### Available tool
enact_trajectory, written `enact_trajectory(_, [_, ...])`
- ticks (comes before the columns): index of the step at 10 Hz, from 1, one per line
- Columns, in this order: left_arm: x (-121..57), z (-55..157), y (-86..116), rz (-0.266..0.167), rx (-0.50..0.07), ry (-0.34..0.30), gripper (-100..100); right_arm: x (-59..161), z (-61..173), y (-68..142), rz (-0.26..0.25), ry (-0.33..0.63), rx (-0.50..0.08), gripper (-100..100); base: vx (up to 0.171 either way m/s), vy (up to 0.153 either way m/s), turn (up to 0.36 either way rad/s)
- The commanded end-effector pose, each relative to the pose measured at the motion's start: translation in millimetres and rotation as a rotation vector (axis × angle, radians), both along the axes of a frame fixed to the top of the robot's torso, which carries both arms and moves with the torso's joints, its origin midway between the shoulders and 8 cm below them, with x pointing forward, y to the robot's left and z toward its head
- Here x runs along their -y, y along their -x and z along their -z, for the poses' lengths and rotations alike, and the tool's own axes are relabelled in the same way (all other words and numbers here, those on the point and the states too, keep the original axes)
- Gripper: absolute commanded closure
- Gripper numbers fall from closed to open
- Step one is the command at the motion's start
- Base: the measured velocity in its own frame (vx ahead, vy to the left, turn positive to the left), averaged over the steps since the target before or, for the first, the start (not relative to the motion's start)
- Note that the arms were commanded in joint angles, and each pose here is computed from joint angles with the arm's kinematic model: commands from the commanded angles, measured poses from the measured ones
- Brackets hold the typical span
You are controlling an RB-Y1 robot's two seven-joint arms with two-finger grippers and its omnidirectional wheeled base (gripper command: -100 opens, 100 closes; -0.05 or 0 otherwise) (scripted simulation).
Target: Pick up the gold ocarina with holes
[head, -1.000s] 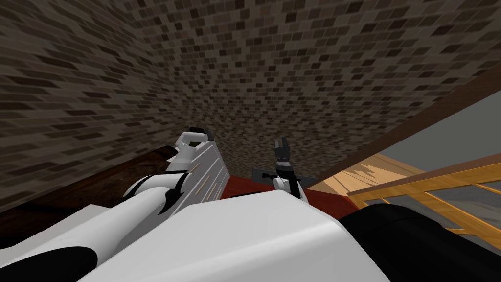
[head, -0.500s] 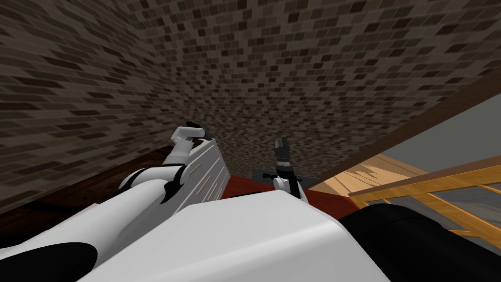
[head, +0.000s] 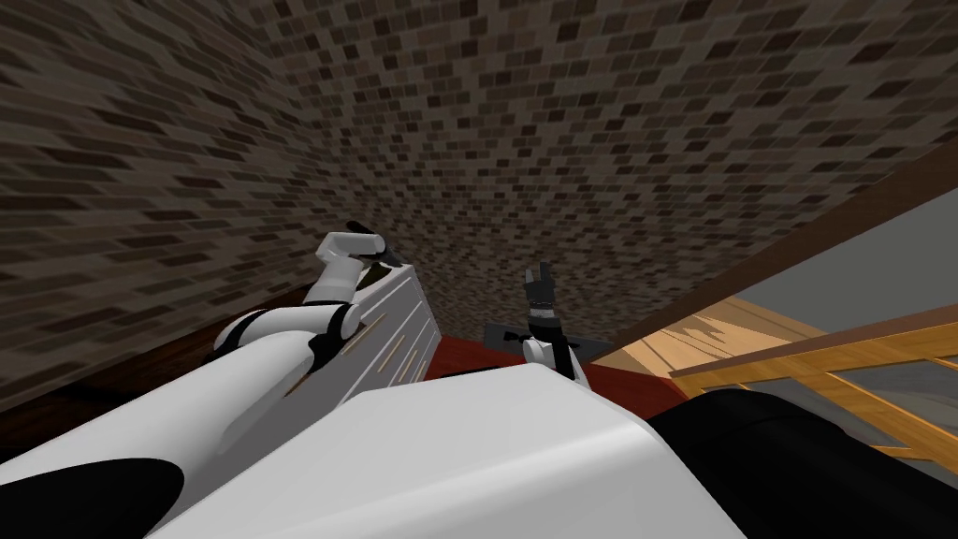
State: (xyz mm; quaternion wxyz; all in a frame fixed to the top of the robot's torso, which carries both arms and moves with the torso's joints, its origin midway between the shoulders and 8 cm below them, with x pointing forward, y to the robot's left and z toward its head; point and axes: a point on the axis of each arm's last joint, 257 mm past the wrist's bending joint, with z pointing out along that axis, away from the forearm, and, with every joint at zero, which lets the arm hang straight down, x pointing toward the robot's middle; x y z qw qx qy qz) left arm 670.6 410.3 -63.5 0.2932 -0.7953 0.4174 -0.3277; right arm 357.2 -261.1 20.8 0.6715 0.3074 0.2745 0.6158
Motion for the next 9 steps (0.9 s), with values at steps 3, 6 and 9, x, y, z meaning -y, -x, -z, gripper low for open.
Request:
enact_trajectory(3, [-9.8, -8, 9, -0.058, -0.064, 0.080, -100, 0, 0, 0, 0.000, 0.000, 0.000, 0, 0.017, 0.022, 0.019])
enact_trajectory(6, [-17.7, -4, 19, -0.103, -0.120, 0.139, -100, 0, 0, 0, 0.000, 0.000, 0.000, 0, 0.010, 0.010, 0.012])
enact_trajectory(9, [-26.3, -12, 33, -0.169, -0.181, 0.238, -100, 0, 0, 0, 0.000, 0.000, 0.000, 0, 0.017, 0.016, 0.021])
